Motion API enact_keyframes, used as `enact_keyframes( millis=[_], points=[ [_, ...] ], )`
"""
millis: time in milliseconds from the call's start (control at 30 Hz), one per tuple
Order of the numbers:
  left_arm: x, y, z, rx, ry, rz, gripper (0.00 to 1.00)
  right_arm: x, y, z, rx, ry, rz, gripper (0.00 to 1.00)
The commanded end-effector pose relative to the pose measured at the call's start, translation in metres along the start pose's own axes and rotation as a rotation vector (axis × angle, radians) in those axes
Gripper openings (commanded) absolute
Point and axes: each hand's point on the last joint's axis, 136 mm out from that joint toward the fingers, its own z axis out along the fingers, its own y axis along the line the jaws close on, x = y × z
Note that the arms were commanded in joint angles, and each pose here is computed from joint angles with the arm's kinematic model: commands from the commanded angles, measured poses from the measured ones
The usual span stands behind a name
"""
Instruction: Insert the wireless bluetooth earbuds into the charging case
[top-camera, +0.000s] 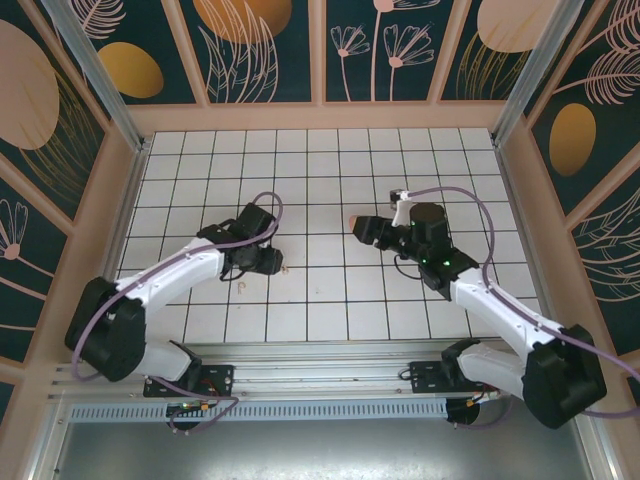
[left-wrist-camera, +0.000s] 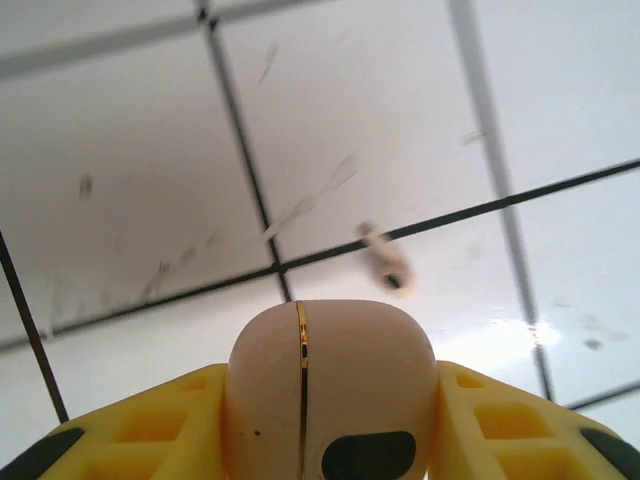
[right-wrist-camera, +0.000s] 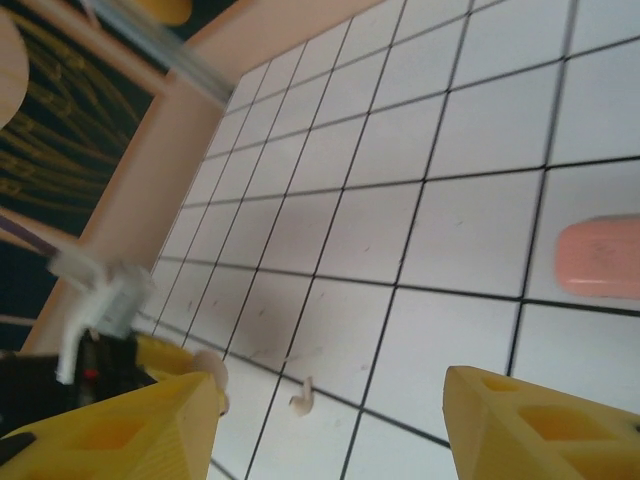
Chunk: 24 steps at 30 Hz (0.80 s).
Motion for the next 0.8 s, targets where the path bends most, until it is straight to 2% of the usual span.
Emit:
enact_keyframes(
  millis=[0, 67, 167, 267, 367, 500, 633, 767],
  points=[
    [-0.018, -0.018, -0.024, 0.081, -0.062, 0.242, 0.28, -0.002, 0.037, 0.007, -0.185, 0.02, -0.033, 0.61],
    [-0.027, -0.019, -0.032, 0.076, -0.092, 0.325, 0.26, 0.0, 0.042, 0.013, -0.227, 0.041, -0.028, 0.61],
    [-0.038, -0.02, -0.039, 0.058, -0.141, 0.444, 0.23, 0.011, 0.05, 0.025, -0.288, 0.143, -0.032, 0.61],
    [-0.041, -0.027, -0.046, 0.08, -0.185, 0.566, 0.23, 0.016, 0.05, 0.035, -0.287, 0.2, -0.027, 0.59],
    [-0.037, -0.036, -0.051, 0.13, -0.218, 0.692, 0.24, 0.015, 0.054, 0.036, -0.31, 0.215, -0.041, 0.59],
    [-0.027, -0.047, -0.058, 0.194, -0.264, 0.844, 0.23, 0.022, 0.068, 0.041, -0.387, 0.303, -0.053, 0.58],
    [-0.019, -0.051, -0.064, 0.21, -0.312, 0.979, 0.23, 0.026, 0.072, 0.046, -0.404, 0.343, -0.052, 0.57],
    [-0.018, -0.051, -0.066, 0.198, -0.327, 1.052, 0.23, 0.03, 0.076, 0.053, -0.435, 0.39, -0.049, 0.57]
  ],
)
